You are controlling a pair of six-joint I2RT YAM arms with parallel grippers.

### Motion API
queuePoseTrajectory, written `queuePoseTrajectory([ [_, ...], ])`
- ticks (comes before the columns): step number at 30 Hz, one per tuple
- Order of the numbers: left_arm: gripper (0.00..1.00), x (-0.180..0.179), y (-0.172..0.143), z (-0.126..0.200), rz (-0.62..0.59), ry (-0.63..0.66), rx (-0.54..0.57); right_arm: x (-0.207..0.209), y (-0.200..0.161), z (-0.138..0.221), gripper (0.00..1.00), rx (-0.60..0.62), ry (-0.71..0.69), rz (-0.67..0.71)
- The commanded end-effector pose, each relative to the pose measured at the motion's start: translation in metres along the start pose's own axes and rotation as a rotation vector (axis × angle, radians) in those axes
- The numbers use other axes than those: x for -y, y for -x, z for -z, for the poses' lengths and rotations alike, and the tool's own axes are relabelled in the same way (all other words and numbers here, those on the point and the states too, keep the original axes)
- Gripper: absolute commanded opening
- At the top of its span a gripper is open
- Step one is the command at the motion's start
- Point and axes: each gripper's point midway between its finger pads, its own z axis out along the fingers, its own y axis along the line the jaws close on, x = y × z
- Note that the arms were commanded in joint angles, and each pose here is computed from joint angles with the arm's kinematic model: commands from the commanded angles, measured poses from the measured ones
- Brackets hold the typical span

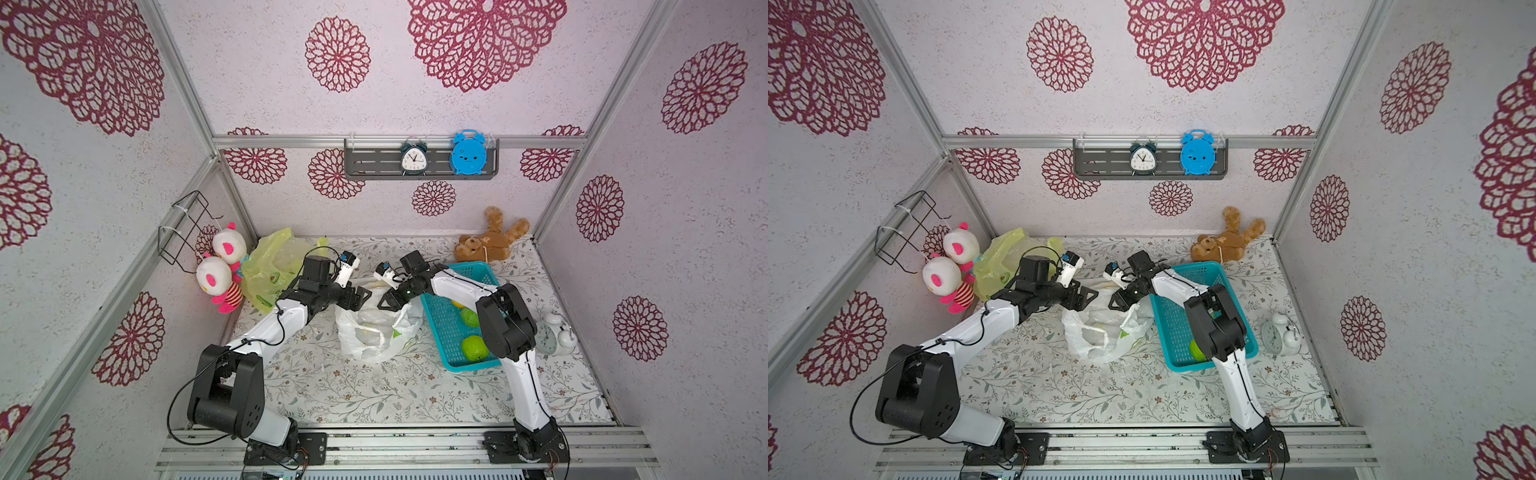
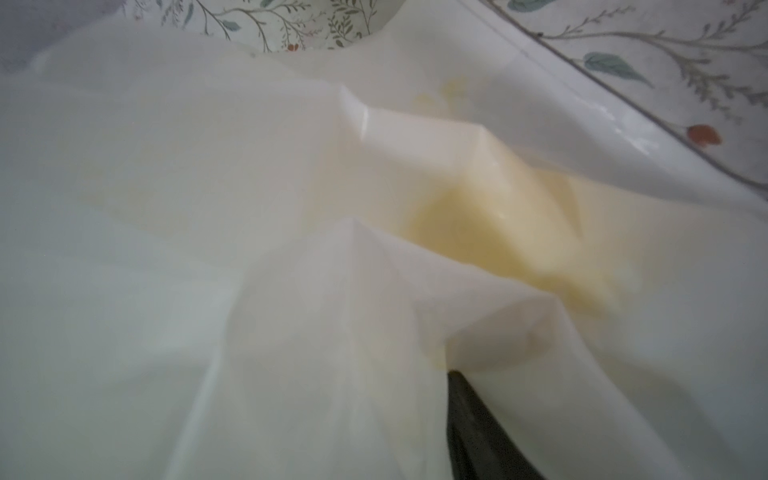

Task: Untie the knot of a plastic bag & take out the apple
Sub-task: Adjust the plastic bag at the center of the board.

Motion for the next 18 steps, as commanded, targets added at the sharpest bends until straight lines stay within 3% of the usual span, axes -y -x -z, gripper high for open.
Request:
queuePoseTrajectory([
  [1,0.84,-0.005,-0.004,-0.005,0.050,-0.008,0.009,-0.021,0.021,0.027,0.41,0.081,0.039,0.013],
  [5,0.87,0.012,-0.003,-0.010,-0.058,-0.035,-0.020,-0.031,0.049,0.061,0.22,0.224,0.066,-0.007],
  [10,0.87,0.018,0.012,-0.004,-0.133,-0.052,0.010,-0.058,0.074,0.098,0.04,0.301,0.107,0.033],
  [15,0.91,0.031,0.034,0.015,-0.224,-0.063,0.126,-0.079,0.078,0.121,0.02,0.310,0.140,0.114],
  [18,0.91,0.019,0.037,0.007,-0.225,-0.007,0.074,-0.080,0.071,0.116,0.02,0.276,0.162,0.121],
])
